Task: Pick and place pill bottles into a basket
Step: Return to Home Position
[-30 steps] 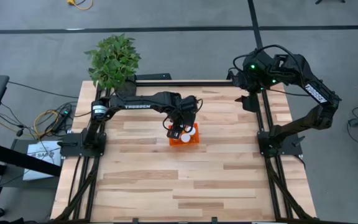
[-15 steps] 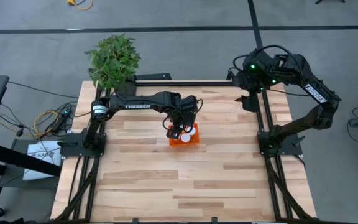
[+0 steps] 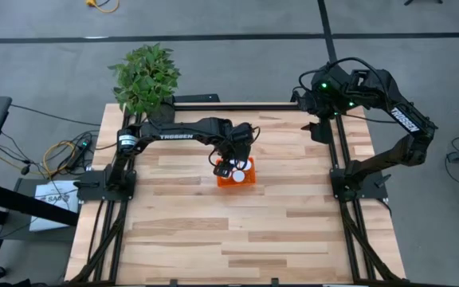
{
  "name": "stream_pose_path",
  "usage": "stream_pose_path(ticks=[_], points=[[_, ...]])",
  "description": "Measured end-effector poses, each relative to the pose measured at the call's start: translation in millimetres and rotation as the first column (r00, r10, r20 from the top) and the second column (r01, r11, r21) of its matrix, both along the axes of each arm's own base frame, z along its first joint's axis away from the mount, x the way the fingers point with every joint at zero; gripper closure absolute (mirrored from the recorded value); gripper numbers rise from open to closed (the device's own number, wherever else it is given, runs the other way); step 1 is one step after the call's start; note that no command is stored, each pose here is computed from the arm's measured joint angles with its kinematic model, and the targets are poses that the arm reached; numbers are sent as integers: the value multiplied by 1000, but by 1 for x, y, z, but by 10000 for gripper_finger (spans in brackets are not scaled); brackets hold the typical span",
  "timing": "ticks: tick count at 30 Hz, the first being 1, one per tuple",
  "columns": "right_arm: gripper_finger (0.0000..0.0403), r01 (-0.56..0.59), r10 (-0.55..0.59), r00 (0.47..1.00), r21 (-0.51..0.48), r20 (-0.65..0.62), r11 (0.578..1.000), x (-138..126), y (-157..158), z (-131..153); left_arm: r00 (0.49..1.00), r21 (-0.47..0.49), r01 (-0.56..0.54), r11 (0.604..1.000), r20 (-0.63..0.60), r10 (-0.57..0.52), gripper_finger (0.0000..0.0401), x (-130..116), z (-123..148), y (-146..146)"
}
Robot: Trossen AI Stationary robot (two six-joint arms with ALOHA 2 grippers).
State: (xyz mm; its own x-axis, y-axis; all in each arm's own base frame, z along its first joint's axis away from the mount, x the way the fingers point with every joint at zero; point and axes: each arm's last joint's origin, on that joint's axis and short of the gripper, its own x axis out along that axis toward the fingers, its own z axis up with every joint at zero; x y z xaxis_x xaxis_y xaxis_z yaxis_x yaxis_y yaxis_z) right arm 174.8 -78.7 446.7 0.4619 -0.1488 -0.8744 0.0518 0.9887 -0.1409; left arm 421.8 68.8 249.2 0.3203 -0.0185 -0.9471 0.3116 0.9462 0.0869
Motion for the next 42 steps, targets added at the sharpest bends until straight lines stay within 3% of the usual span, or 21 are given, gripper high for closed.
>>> stream_pose_path(ticks=[5,11,15,19,24,30,35,42], points=[[107,6,-6,1000,-9,-3,1000,0,-1,0,998,56,-46,997,-44,49,148,-5,1,1],[107,61,-61,998,17,6,998,-1,-2,0,985,38,-141,989,-95,144,148,-18,17,0],[107,65,-66,997,21,49,998,-4,0,4,979,21,-202,979,-6,202,148,-30,48,-2],[107,21,-27,970,27,244,999,-15,8,21,951,-22,-250,968,180,250,148,-47,91,-4],[107,-28,16,875,17,484,999,-43,25,47,870,-94,-260,961,408,276,148,-75,138,-11],[107,18,-30,768,25,640,1000,-76,40,47,732,-190,-250,949,605,314,148,-118,157,-18],[107,51,-71,700,50,710,997,-92,47,23,632,-261,-222,939,695,343,148,-155,144,-25],[107,78,-138,637,114,759,990,-105,53,-28,493,-340,-195,920,777,391,148,-196,97,-32]])
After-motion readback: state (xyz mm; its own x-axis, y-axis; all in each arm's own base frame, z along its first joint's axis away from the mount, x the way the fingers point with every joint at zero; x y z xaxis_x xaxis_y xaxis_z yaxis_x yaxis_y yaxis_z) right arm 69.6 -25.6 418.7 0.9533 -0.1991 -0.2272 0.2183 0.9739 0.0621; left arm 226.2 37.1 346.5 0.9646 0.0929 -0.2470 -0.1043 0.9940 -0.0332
